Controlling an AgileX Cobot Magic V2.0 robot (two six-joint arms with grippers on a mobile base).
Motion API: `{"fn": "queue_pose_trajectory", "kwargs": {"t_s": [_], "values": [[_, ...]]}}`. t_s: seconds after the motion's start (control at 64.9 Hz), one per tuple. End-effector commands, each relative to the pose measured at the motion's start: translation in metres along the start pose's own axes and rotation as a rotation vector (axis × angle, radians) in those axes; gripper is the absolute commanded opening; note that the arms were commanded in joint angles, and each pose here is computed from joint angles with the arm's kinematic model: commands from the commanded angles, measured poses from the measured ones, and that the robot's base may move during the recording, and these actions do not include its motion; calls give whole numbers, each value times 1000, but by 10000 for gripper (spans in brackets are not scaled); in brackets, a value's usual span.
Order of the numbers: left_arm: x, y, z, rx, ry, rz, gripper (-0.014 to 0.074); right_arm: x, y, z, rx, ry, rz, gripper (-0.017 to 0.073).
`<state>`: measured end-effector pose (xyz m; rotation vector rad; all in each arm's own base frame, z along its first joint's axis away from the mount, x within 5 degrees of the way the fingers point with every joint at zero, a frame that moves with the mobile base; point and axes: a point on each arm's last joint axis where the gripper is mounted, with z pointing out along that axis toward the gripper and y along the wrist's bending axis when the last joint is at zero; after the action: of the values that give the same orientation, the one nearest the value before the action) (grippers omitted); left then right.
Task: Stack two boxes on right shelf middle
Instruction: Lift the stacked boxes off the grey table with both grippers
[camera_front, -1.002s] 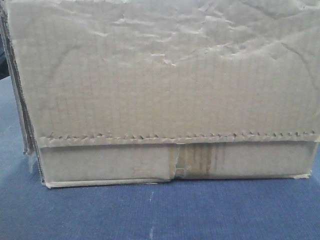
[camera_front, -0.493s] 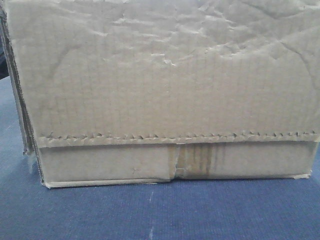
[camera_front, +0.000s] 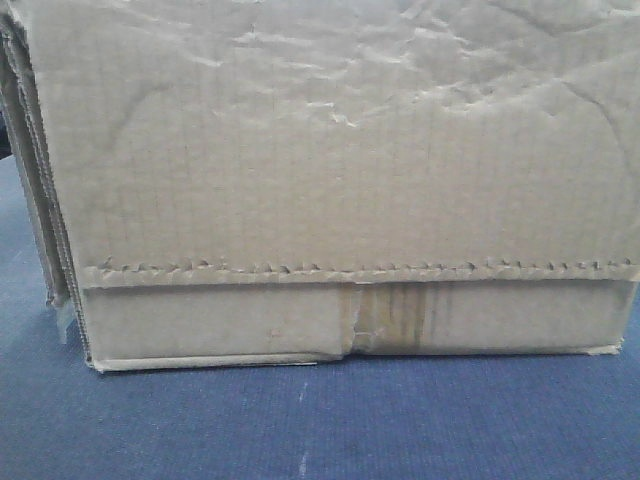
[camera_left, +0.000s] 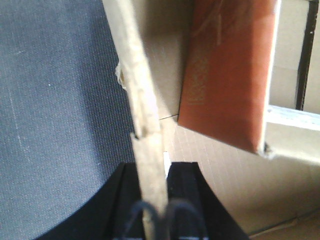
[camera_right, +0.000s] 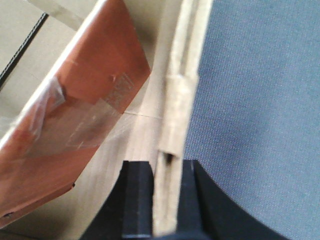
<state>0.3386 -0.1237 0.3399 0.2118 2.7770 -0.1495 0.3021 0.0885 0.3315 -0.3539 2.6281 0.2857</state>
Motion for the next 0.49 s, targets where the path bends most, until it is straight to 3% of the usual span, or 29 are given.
{"fn": "queue_pose_trajectory", "kwargs": {"t_s": [0.0,0.478], "values": [[-2,3,-21,-13,-68,-20,-111,3,-3,-16,33,-38,-25,-151],[-7,2,-167,66,-522,-22,-111,-19,19,-144,15,-420,-65,-151]]}}
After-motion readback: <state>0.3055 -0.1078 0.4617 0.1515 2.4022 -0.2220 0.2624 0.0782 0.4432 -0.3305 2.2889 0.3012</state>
